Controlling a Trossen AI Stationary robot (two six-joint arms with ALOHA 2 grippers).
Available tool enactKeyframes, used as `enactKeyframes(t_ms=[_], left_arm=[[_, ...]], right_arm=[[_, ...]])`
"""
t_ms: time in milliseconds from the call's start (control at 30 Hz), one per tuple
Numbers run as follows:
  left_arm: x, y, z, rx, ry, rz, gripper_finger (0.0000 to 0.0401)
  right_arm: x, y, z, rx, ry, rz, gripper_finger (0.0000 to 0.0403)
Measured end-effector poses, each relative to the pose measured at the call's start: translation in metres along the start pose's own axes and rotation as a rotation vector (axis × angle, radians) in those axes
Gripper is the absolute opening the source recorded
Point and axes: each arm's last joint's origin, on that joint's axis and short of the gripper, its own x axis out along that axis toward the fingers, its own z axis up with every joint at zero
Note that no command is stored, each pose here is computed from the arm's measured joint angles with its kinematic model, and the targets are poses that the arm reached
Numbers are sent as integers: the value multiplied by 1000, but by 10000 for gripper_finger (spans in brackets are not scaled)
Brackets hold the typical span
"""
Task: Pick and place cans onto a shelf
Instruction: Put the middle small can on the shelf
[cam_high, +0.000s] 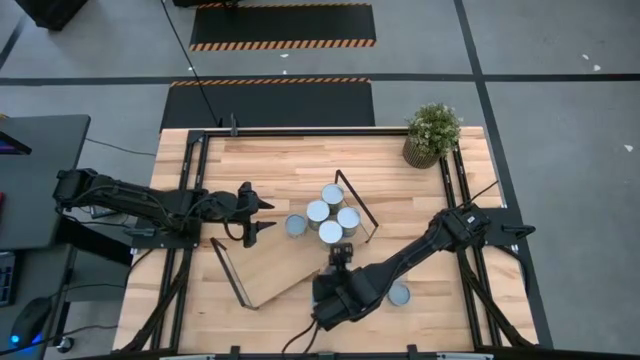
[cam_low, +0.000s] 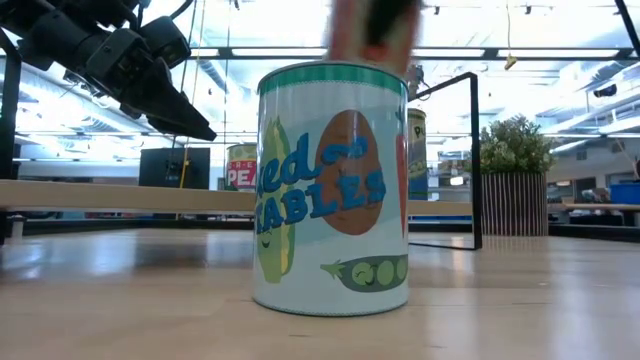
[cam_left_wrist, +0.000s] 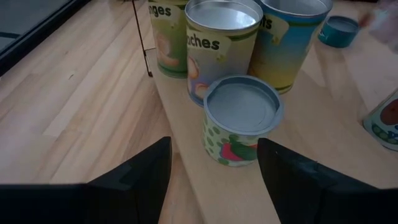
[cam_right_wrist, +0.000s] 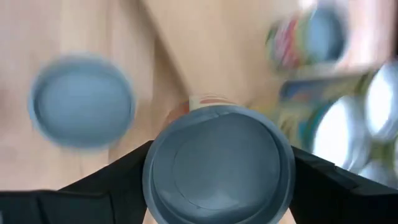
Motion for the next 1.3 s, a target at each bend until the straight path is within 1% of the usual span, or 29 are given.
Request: enactKeyframes(t_ms=[67, 133, 233, 367, 467, 567, 667, 833, 1033, 1133, 1300], left_arm=[[0, 0, 1, -1, -7, -1, 243], [0, 0, 1, -3, -12, -2, 243], [0, 0, 1, -3, -14, -2, 243], [0, 0, 1, -7, -15, -2, 243], [0, 0, 1, -3, -15, -2, 243], [0, 0, 1, -1, -13, 3, 243], [0, 0, 1, -1, -11, 6, 243], [0, 0, 0, 3, 2, 8, 243], [0, 0, 0, 5, 2, 8, 243], [0, 0, 0, 5, 2, 8, 243], [0, 0, 0, 5, 1, 8, 243]], right_arm=[[-2, -3, 9, -9, -80, -6, 309], [2, -7, 20, -3, -139, 16, 309], [15, -19, 34, 0, -176, 60, 309], [32, -41, 50, 4, -241, 48, 309], [40, -56, 55, -25, -238, 53, 309], [61, -66, 57, -39, -180, 85, 309], [80, -73, 57, -59, -131, 99, 309], [93, -78, 55, -89, -71, 128, 309], [92, -79, 53, -118, -50, 133, 310], [93, -78, 51, -125, -33, 144, 320], [97, -78, 48, -127, -10, 128, 334]])
